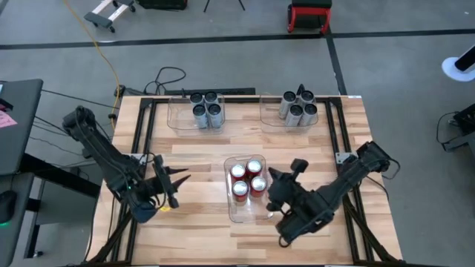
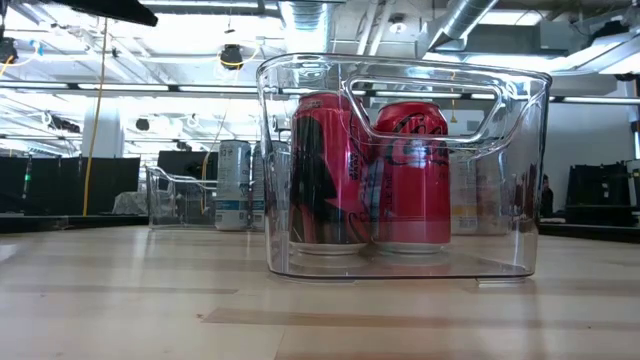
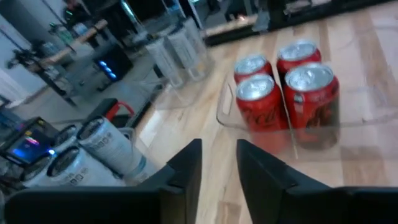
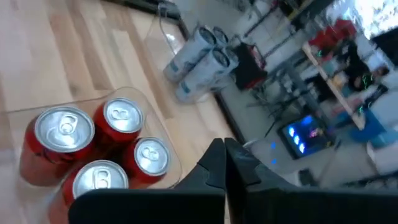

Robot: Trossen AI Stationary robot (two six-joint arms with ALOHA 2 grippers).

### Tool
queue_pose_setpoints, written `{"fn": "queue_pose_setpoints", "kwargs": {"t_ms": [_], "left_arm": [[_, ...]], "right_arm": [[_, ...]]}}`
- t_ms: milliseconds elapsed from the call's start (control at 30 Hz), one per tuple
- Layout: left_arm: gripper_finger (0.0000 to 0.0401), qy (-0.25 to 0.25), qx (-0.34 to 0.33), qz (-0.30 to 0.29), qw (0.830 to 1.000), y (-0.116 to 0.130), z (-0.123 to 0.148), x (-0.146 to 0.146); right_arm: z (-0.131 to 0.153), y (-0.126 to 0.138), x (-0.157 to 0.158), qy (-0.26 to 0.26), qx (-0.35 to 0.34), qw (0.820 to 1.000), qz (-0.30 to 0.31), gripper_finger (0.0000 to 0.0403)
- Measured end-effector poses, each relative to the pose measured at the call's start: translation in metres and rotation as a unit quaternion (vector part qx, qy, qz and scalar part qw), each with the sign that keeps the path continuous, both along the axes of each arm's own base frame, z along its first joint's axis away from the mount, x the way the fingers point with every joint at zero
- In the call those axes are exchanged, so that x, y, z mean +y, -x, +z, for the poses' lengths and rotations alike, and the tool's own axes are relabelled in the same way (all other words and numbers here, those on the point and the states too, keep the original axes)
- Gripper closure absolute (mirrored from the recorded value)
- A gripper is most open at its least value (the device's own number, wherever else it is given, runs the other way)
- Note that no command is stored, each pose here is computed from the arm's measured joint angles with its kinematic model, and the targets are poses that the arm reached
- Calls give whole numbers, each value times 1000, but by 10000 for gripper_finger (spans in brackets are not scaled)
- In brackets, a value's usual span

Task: Sort soda cans
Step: Return to Home Position

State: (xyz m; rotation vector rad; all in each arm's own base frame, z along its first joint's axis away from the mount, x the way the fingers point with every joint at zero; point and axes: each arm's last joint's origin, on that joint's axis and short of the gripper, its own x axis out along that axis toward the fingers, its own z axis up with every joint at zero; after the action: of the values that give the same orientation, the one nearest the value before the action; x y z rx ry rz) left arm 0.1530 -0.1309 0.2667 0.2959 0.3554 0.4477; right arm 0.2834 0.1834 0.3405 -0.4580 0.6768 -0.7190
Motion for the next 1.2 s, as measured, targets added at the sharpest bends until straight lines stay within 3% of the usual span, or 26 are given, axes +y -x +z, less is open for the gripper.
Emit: {"fn": "queue_pose_setpoints", "kwargs": {"t_ms": [133,333,700,933,1200], "left_arm": [[325,5,25,-7,1000,9,1,9],[343,1,30,10,1000,18,8,27],[379,-20,39,10,999,16,23,46],[399,-9,8,-171,985,-18,50,47],[400,10,-20,-243,970,-38,58,77]], "right_arm": [[10,12,-13,13,5,1000,5,397],[23,42,-50,-41,-78,995,-51,400],[-11,87,-72,-20,-162,986,-38,402],[-30,115,-57,-29,-244,969,18,402],[-69,138,-58,-43,-275,959,45,403]]}}
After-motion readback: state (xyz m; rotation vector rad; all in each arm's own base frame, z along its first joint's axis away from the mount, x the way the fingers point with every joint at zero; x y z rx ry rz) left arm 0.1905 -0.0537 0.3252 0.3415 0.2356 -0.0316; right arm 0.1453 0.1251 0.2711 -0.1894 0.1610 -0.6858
